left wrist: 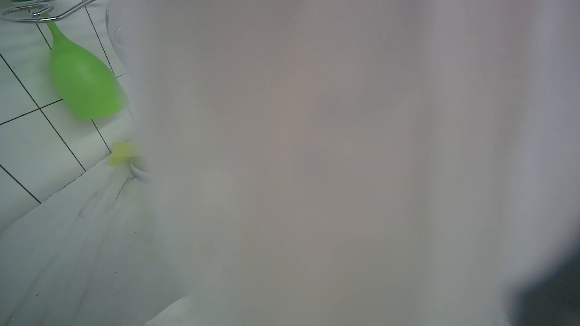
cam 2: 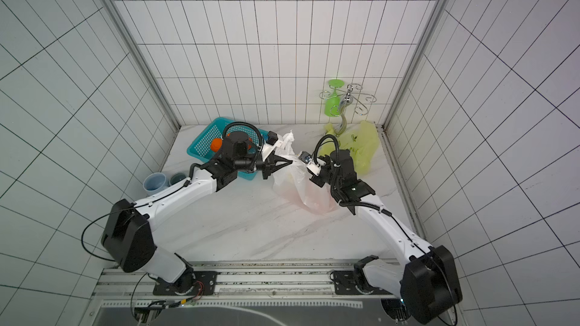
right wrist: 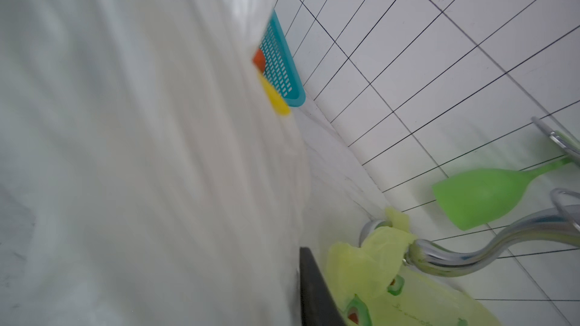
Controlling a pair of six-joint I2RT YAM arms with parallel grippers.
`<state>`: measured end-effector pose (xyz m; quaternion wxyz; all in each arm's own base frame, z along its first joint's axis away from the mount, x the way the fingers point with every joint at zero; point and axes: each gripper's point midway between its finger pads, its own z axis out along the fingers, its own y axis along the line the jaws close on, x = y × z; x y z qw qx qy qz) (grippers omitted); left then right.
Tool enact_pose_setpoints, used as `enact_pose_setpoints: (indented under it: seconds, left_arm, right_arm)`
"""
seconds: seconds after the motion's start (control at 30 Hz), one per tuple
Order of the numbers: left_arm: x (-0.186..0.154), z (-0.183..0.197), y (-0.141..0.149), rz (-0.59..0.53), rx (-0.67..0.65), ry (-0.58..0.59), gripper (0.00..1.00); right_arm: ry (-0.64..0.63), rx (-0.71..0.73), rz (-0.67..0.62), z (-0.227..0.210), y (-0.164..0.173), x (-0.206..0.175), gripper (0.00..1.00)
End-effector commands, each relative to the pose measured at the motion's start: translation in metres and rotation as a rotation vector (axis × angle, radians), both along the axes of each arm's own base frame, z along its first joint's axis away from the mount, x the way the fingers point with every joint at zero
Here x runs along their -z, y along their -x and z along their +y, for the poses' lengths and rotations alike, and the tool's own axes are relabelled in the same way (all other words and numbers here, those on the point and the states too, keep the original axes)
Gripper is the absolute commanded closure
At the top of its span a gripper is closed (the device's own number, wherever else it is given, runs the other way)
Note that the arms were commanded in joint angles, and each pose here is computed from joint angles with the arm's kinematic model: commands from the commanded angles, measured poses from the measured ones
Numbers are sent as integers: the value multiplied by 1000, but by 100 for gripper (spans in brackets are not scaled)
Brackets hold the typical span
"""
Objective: Place the oranges into plastic bags & tie knots
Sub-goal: Tie the plastic bag at the center of the board.
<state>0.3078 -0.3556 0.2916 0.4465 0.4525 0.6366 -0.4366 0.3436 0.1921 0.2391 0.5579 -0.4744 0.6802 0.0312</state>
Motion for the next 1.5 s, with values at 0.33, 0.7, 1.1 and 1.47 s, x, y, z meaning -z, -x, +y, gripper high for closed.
enact_pose_setpoints:
  seconds: [0.33, 0.7, 1.1, 1.47]
  left_arm:
    - [14, -9, 6, 87, 62, 4, 100]
    - [13, -1, -12, 86, -13, -6, 93]
    - [5, -3, -20, 45, -33, 12, 61]
    - [-2, 30, -16, -31, -24, -41, 20]
  right_arm:
    - [-229, -23, -53, 23, -20, -62, 63]
    - [-302, 287, -114, -17, -48, -65, 100]
    - [-312, 186, -45, -1, -34, -54, 100]
    - [-322, 130, -25, 2, -26, -54, 100]
